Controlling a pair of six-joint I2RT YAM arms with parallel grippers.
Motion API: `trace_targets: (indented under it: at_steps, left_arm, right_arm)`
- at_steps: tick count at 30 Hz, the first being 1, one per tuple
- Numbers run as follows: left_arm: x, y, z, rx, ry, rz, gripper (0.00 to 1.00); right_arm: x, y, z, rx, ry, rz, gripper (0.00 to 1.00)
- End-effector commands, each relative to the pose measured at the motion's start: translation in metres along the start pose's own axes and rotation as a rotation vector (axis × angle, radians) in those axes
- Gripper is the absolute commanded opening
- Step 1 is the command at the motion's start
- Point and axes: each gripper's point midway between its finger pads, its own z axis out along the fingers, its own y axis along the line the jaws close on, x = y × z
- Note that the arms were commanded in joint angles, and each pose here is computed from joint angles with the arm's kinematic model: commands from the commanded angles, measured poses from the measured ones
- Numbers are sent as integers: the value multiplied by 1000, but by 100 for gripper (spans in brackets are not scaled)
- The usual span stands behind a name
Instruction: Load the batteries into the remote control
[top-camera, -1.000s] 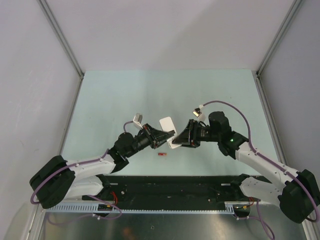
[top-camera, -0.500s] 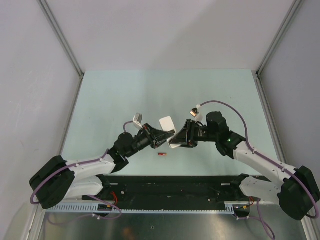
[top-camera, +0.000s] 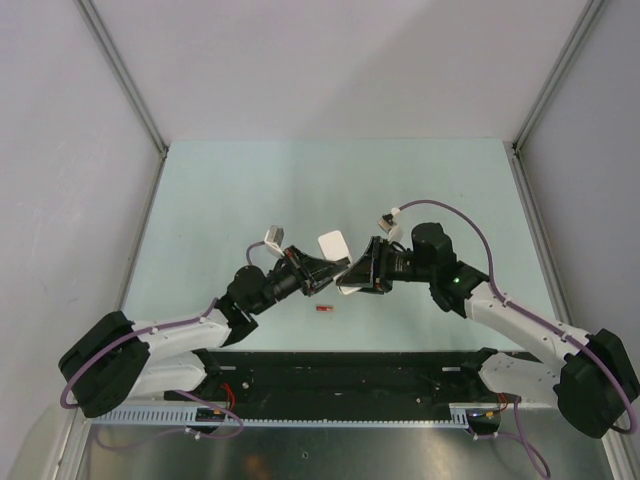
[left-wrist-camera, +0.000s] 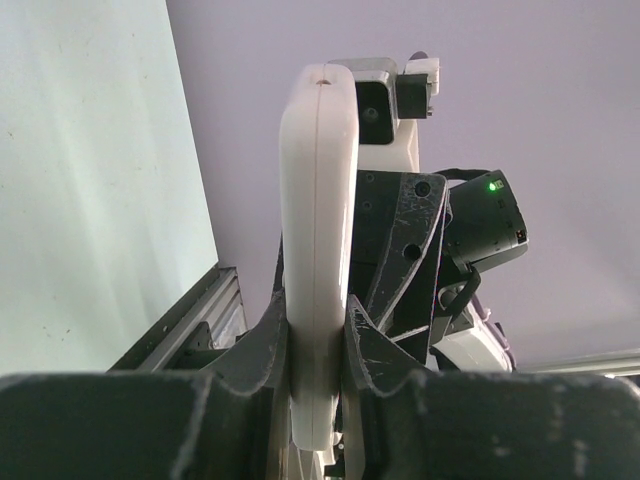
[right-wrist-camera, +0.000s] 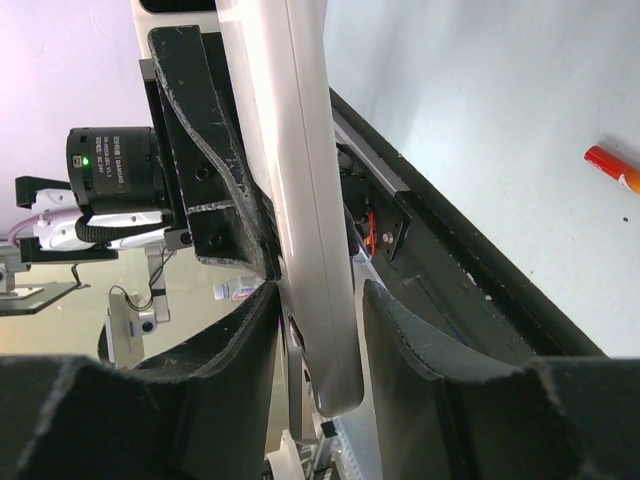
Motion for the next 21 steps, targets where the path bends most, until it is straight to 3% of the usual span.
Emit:
trace_targets:
  at_steps: [1,21]
  left_arm:
    - [3,-40,-3,147,3,-32,0]
    - [-6,-24,3,98,-43,-44,0]
  right_arm:
    - [-8,-1,5,5,-30,0,44]
    - [-4,8,-5,-7,-31,-4,60]
